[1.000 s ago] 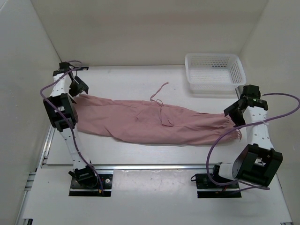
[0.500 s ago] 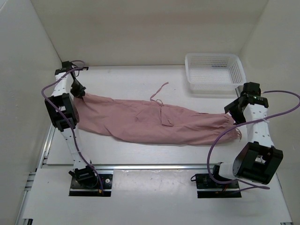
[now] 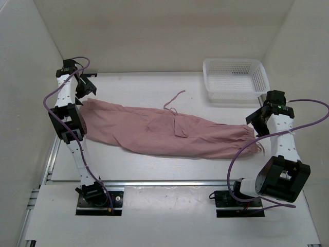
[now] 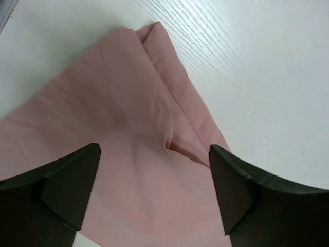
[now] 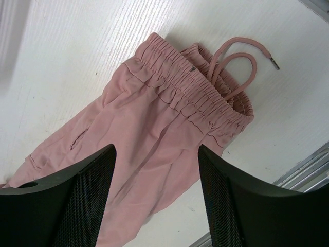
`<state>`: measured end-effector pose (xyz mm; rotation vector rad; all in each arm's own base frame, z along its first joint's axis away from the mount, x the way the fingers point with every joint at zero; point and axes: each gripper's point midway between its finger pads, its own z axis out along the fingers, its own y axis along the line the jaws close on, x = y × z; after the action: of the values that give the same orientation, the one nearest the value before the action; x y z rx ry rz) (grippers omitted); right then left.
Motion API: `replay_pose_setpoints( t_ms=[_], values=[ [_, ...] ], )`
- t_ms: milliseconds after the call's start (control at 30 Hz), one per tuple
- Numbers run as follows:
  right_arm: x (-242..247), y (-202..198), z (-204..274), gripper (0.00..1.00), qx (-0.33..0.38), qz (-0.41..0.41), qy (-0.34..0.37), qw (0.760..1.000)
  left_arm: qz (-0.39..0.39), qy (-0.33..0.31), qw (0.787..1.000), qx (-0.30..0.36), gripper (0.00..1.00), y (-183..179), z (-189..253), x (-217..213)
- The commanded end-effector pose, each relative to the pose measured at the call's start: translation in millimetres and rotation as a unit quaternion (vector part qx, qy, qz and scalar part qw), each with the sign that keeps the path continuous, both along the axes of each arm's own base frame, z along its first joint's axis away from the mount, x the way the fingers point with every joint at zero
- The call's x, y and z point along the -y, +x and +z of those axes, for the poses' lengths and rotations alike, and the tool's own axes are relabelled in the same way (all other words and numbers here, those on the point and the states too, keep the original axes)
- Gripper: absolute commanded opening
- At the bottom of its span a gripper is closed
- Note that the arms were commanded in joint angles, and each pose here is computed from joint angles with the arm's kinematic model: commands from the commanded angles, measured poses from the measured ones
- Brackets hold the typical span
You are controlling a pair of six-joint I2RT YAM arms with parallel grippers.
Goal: Fold and stack the trousers
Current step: Fold the trousers
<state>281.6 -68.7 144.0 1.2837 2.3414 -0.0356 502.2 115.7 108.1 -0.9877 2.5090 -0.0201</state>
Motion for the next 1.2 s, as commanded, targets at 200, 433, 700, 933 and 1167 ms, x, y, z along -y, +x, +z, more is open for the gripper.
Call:
replay_pose_setpoints(
  t_ms=[200,433,700,933,1167],
  values=[
    [-2,-4,6,0.70,0.009,0.013,-0.009,1.000,0.032,0.038,0.998,-0.036,0.46,-89,16,0],
    [-6,-1,6,0.70,0.015,0.029,-0.001,0.999,0.105,-0.015,0.993,-0.054,1.00,-140,-29,-22],
    [-8,-4,12,0.70,0.027,0.035,-0.002,0.999,0.115,-0.041,0.989,-0.086,0.95,-135,-68,-32],
    [-10,-9,14,0.70,0.033,0.035,-0.003,0.999,0.111,-0.058,0.987,-0.102,0.55,-126,-89,-31],
    [-14,-11,31,0.70,0.056,0.040,-0.001,0.998,0.081,0.010,0.996,-0.019,0.10,-99,5,-47]
  ],
)
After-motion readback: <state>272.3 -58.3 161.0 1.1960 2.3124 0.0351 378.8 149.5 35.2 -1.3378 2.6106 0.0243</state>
